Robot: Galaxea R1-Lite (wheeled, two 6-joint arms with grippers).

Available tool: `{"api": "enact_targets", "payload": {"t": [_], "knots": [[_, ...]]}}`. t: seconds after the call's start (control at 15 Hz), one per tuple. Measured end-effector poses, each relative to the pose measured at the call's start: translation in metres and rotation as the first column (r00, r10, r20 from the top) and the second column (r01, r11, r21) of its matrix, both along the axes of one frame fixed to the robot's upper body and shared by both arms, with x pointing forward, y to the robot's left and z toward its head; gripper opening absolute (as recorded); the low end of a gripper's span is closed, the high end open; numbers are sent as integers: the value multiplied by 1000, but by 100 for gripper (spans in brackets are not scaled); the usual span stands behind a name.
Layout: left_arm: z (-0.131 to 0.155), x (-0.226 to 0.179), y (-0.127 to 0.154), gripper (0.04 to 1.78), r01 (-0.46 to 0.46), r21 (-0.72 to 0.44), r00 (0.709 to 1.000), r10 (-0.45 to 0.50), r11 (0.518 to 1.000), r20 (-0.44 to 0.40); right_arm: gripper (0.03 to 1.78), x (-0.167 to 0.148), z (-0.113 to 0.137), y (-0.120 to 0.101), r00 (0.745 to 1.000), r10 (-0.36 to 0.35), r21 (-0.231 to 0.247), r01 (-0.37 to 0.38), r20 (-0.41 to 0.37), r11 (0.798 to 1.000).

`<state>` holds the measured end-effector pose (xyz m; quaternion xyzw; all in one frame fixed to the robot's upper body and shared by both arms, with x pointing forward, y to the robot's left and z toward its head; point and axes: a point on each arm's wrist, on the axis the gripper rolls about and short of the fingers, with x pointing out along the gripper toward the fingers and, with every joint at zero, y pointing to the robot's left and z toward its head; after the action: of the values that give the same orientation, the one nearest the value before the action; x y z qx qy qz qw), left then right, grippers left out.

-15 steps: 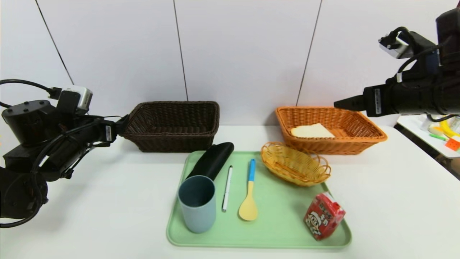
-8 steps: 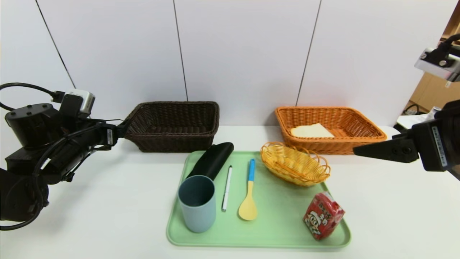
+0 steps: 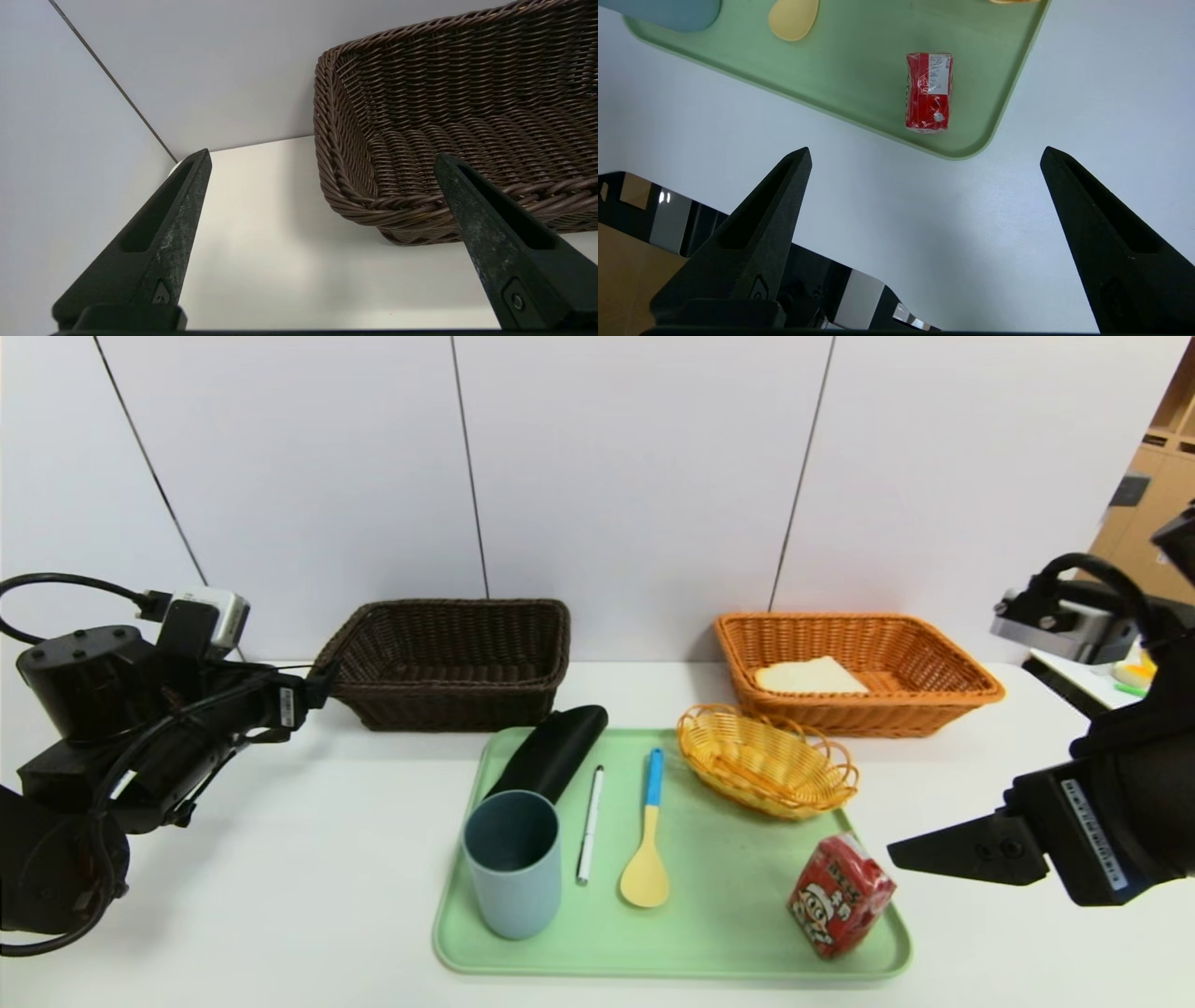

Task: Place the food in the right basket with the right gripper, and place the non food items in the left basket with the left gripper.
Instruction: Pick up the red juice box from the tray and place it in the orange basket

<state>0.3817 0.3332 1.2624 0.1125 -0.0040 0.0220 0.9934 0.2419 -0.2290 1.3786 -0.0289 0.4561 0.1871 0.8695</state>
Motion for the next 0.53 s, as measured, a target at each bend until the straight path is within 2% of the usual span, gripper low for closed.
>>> {"api": "enact_targets", "payload": {"t": [0.33,0.53], "knots": [[-6,1,0,169,0,11,1000,0,1000,-1,169,16,-30,17,994,12,-80,-21,-107,997],[-9,3,0,169,-1,12,1000,1,1000,-12,170,23,-46,22,993,-3,-116,-11,-121,993]]}}
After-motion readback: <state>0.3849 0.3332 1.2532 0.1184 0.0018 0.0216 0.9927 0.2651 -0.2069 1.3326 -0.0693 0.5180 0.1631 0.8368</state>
